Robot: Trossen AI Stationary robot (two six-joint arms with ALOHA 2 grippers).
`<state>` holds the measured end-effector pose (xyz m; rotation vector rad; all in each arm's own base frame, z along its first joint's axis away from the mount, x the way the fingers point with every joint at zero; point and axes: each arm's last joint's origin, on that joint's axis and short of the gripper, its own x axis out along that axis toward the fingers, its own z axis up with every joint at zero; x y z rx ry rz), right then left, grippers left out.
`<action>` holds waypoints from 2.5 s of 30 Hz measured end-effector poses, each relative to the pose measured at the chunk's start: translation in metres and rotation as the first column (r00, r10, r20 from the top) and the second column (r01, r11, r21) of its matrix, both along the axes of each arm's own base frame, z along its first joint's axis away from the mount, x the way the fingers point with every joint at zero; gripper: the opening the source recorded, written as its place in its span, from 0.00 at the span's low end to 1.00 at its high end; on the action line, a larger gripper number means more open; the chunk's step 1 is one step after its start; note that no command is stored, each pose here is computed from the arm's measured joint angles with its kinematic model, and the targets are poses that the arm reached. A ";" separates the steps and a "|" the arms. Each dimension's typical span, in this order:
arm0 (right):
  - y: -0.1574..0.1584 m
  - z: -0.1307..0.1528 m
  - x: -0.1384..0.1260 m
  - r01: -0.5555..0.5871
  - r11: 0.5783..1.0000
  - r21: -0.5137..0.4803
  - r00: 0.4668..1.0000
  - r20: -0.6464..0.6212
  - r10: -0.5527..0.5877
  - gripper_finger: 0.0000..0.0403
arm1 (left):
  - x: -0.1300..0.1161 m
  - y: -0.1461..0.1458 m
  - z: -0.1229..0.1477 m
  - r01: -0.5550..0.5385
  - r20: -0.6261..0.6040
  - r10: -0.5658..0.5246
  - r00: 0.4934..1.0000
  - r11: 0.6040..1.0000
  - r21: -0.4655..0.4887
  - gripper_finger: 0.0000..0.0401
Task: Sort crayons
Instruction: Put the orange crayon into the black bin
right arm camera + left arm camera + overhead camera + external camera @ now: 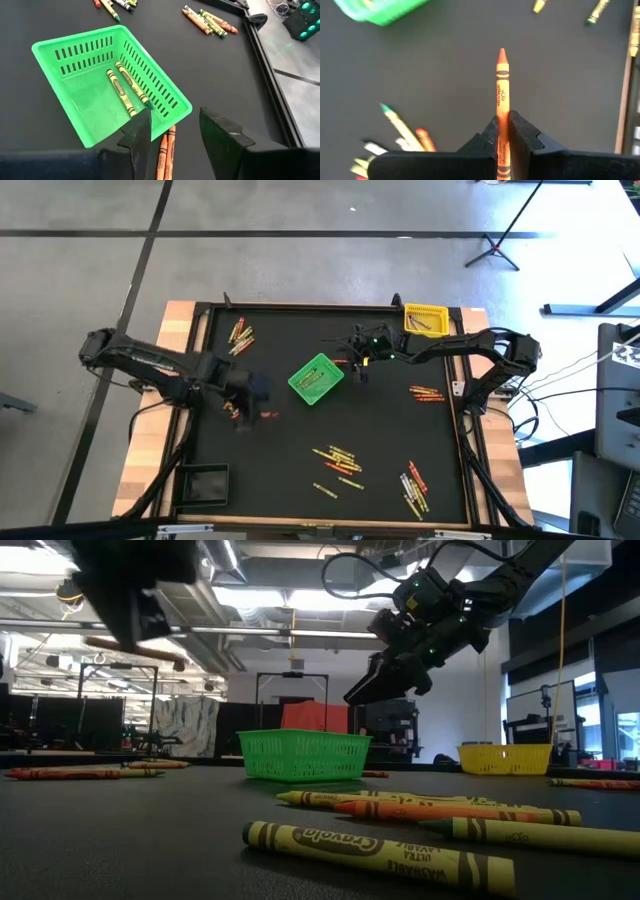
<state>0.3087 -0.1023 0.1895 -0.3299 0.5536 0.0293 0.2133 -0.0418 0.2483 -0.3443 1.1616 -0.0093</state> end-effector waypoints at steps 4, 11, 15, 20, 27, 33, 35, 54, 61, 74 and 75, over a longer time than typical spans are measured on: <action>0.000 0.000 0.000 0.011 1.000 0.019 1.000 0.000 -0.011 0.41 | -0.010 -0.035 0.000 -0.055 -0.026 0.055 0.998 0.998 -0.030 0.02; 0.016 0.000 0.005 0.005 1.000 -0.009 1.000 -0.011 -0.005 0.41 | -0.039 -0.086 -0.001 -0.133 -0.119 0.119 0.986 0.984 -0.115 0.01; 0.033 0.001 0.010 -0.024 0.999 -0.031 1.000 0.004 0.024 0.41 | -0.055 -0.108 -0.003 -0.171 -0.187 0.140 0.972 0.972 -0.162 0.01; 0.046 0.003 0.014 -0.056 0.997 -0.044 0.998 0.029 0.057 0.41 | -0.072 -0.133 -0.012 -0.211 -0.265 0.162 0.950 0.963 -0.168 0.02; 0.047 0.007 0.017 -0.048 0.997 -0.061 0.996 0.073 0.053 0.41 | -0.083 -0.160 -0.030 -0.299 -0.342 0.235 0.910 0.943 -0.147 0.03; 0.047 0.010 0.018 -0.049 0.996 -0.075 0.993 0.107 0.057 0.41 | -0.084 -0.170 -0.038 -0.393 -0.380 0.315 0.870 0.907 -0.148 0.06; 0.047 0.011 0.018 -0.049 0.996 -0.077 0.992 0.111 0.058 0.41 | -0.084 -0.170 -0.038 -0.393 -0.379 0.316 0.870 0.908 -0.145 0.10; 0.044 -0.001 0.011 0.244 0.969 0.040 0.969 -0.043 -0.242 0.41 | -0.045 -0.121 -0.016 -0.190 0.076 0.187 0.979 0.981 0.040 0.27; 0.038 -0.007 0.003 0.488 0.872 -0.047 0.867 -0.087 -0.490 0.41 | -0.012 -0.082 -0.011 -0.295 0.308 0.196 0.931 0.902 0.315 0.26; 0.040 -0.029 -0.012 0.590 0.807 0.028 0.805 -0.098 -0.586 0.41 | 0.038 -0.041 -0.074 -0.322 0.325 0.174 0.930 0.812 0.488 0.26; 0.040 -0.032 -0.013 0.587 0.809 0.034 0.807 -0.100 -0.582 0.41 | 0.039 -0.039 -0.082 -0.340 0.339 0.183 0.923 0.802 0.491 0.26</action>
